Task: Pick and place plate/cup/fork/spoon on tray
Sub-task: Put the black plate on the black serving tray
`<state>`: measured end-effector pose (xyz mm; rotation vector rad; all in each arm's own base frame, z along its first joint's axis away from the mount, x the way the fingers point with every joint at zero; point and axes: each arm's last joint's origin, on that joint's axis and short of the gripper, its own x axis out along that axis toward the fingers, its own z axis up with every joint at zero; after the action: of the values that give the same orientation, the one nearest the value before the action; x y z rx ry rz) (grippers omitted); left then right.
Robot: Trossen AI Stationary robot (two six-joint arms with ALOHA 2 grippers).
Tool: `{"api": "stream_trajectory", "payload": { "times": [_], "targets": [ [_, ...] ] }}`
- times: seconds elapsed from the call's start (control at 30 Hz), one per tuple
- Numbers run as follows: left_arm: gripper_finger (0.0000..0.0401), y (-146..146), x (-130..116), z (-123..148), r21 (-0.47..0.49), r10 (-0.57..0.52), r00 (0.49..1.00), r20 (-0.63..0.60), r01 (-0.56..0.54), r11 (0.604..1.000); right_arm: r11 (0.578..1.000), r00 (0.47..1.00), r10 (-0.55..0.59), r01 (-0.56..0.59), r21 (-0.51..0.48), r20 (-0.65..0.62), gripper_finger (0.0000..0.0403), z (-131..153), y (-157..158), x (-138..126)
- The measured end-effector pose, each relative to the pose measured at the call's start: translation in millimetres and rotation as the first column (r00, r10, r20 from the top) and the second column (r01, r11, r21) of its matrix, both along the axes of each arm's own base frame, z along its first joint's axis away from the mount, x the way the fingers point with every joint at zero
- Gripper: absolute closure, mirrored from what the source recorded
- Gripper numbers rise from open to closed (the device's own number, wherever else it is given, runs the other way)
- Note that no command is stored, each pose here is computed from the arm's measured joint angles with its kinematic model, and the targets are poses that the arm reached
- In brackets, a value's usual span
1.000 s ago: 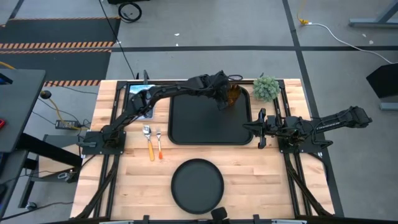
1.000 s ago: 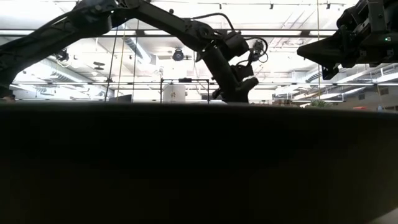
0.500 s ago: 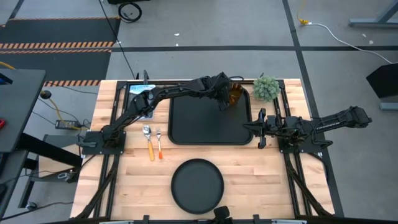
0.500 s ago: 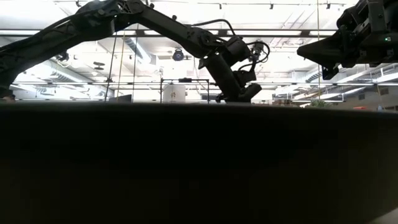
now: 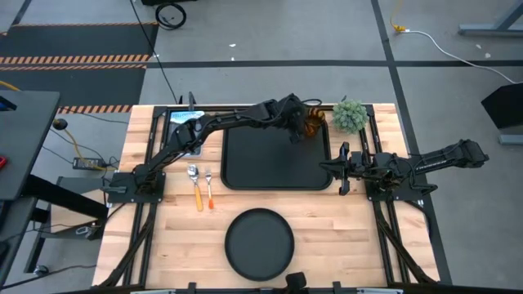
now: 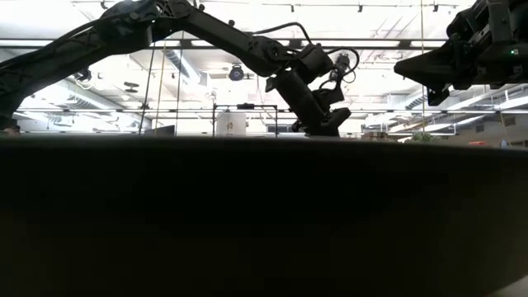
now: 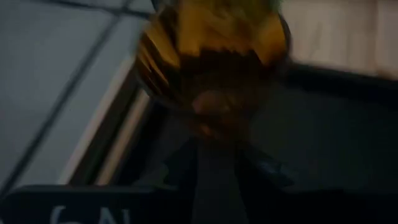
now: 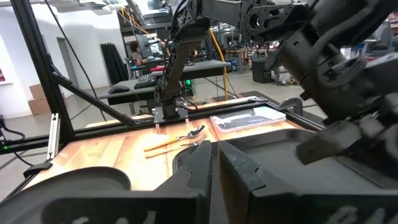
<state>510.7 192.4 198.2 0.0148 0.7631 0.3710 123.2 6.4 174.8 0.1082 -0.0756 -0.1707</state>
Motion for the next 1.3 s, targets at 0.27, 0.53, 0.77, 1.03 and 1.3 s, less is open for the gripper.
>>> {"api": "stream_trajectory", "payload": {
  "times": [0.27, 0.53, 0.77, 1.03, 1.3],
  "targets": [
    [0.0291, -32.5, -34.6, 3.0, -0.320, -0.186, 0.933, -0.308, 0.083, 0.944, 1.000, 1.000, 0.000, 0.000, 0.000, 0.000, 0.0369, 0.1, 0.0, 0.0],
    [0.0291, -102.1, -77.0, 26.5, -0.523, -0.456, 0.658, -0.599, 0.110, 0.845, 1.000, 1.000, 0.000, 0.000, 0.000, 0.000, 0.0369, 0.0, 0.0, 0.0],
    [0.0291, -175.1, -85.2, 58.2, -0.471, -0.488, 0.597, -0.637, 0.200, 0.859, 1.000, 1.000, 0.000, 0.000, 0.000, 0.000, 0.0369, 0.1, 0.0, 0.0],
    [0.0291, -265.6, -95.2, 71.4, -0.355, -0.524, 0.531, -0.666, 0.392, 0.849, 1.000, 1.000, 0.000, 0.000, 0.000, 0.000, 0.0369, 0.0, 0.0, 0.0],
    [0.0291, -333.2, -117.6, 47.0, -0.185, -0.441, 0.493, -0.750, 0.484, 0.855, 1.000, 1.000, 0.000, 0.000, 0.000, 0.000, 0.0369, 0.0, 0.0, 0.0]
  ]
}}
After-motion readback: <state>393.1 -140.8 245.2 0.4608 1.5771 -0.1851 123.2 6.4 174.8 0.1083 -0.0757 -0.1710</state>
